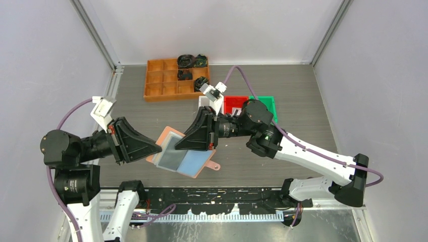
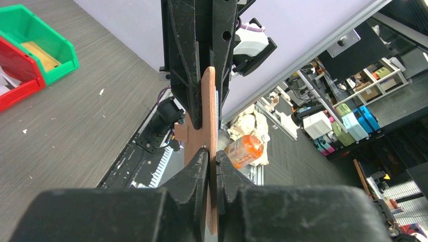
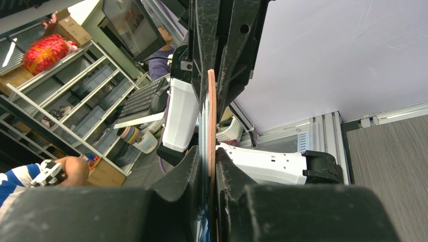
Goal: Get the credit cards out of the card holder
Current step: Remove the credit card from the card holder.
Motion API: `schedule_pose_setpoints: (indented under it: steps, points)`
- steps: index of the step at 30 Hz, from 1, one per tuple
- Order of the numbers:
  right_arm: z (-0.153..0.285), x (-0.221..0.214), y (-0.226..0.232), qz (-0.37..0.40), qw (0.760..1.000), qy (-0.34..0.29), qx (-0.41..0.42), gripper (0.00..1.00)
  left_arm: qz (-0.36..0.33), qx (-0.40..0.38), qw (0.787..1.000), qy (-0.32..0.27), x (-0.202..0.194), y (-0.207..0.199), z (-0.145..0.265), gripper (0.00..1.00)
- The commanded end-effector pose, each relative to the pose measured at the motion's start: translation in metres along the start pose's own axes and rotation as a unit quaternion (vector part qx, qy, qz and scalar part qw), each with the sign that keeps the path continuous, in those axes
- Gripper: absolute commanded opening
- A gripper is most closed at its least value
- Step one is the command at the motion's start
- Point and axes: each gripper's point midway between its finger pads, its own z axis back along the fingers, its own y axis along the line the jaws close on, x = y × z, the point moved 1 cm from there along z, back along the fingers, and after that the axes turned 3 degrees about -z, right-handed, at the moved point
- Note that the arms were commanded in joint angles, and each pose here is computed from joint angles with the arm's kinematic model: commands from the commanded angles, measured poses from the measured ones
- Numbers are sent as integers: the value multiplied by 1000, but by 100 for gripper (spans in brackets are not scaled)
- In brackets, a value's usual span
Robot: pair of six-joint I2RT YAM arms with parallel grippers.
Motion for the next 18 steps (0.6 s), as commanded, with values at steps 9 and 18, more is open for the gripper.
schedule_pose_setpoints:
  steps: [9,18]
  points:
    - [-2,25,33,30,998,-24,47,10,-121,48,992,-7,-16,6,6,6]
    - [-10,25,37,21,997,-19,71,10,-125,67,990,1,-24,21,7,35]
